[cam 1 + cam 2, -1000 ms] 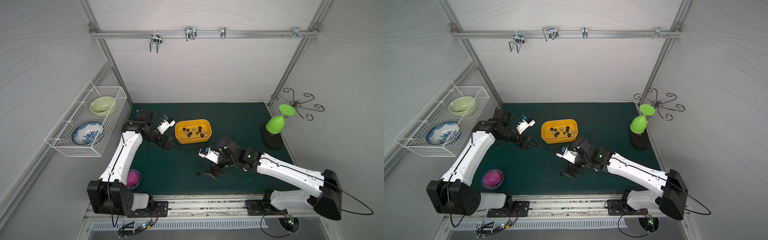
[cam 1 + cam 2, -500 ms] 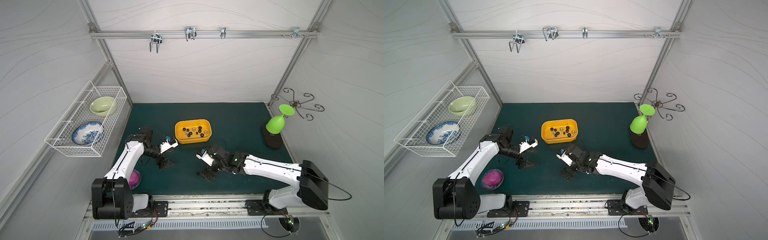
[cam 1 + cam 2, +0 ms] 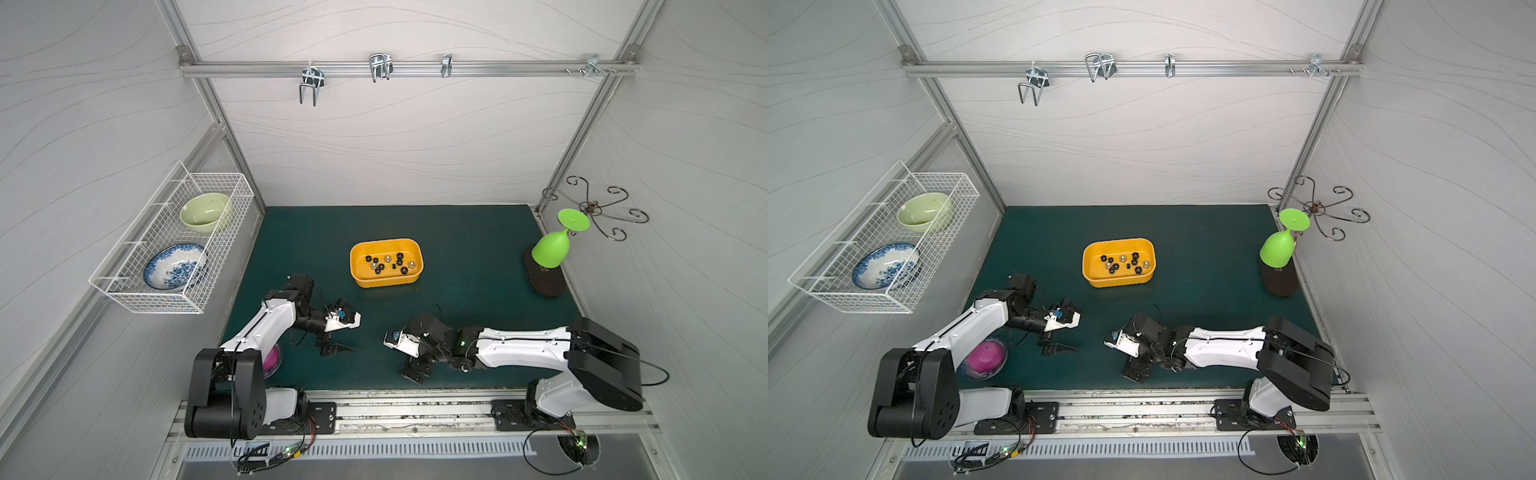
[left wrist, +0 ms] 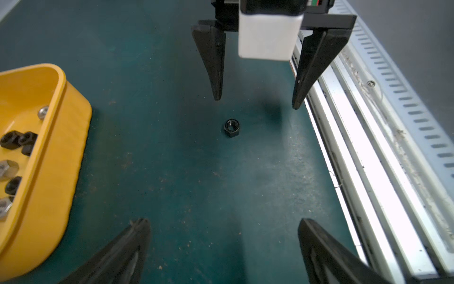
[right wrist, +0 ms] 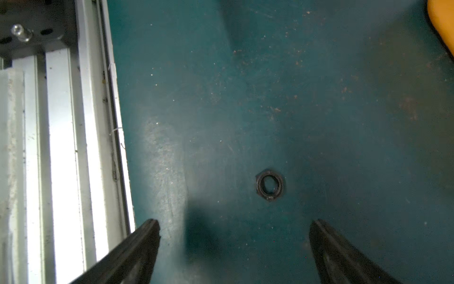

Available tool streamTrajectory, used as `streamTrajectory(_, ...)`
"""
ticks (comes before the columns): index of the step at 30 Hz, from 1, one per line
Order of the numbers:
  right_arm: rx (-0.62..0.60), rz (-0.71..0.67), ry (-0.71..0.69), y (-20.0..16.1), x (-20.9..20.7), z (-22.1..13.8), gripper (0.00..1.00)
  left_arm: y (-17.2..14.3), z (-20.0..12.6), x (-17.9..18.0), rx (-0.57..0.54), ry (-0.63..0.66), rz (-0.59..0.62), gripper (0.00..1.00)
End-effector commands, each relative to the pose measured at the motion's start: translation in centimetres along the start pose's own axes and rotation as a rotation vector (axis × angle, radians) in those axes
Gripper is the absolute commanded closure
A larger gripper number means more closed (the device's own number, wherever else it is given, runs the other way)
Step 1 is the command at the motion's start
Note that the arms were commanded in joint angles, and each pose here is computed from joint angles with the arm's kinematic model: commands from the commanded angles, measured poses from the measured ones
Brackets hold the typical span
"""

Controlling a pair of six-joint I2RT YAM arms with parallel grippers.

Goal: Put the nuts on the desktop into the storage box
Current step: Pick up the nut from the center of the board.

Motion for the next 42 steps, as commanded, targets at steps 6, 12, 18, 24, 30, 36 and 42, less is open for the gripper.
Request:
streamTrajectory(6, -0.145, -0.061, 0.012, 0.3, -1.4, 0.8, 0.01, -0.5, 1.9, -0.3, 0.060, -0.045, 0.086, 0.02)
streamTrajectory(12, -0.114, -0.058, 0.031, -0.9, -1.4, 2.1, 0.06, -0.3, 2.1, -0.3, 0.065, -0.063, 0.084, 0.01)
streamTrajectory(18, -0.095, -0.013, 0.037, -2.0, -1.7, 3.1, 0.18, -0.4, 2.5, -0.8, 0.093, -0.099, 0.102, 0.01)
streamTrajectory(24, -0.097, -0.003, 0.002, -2.8, -2.0, 3.3, 0.31, -0.5, 2.7, -0.6, 0.109, -0.094, 0.095, 0.02)
streamTrajectory(30, -0.078, 0.014, -0.028, -3.1, -2.6, 3.6, 0.43, -0.7, 2.9, -0.5, 0.125, -0.093, 0.090, 0.02)
streamTrajectory(36, -0.070, 0.034, -0.059, -3.2, -3.4, 3.8, 0.50, -0.6, 2.9, -0.4, 0.125, -0.095, 0.087, 0.02)
streamTrajectory(42, -0.060, 0.023, -0.064, -3.0, -3.5, 4.1, 0.59, -0.6, 2.9, -0.4, 0.126, -0.097, 0.085, 0.01)
Point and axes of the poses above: each gripper's point midway between its finger pads, its own z axis out along the fingers, its own x axis along the line the jaws close on, y = z × x, the point moved 7 cm from there along -z, back along the fingers, and after that the axes turned 3 degrees about z, right-handed, at the moved point
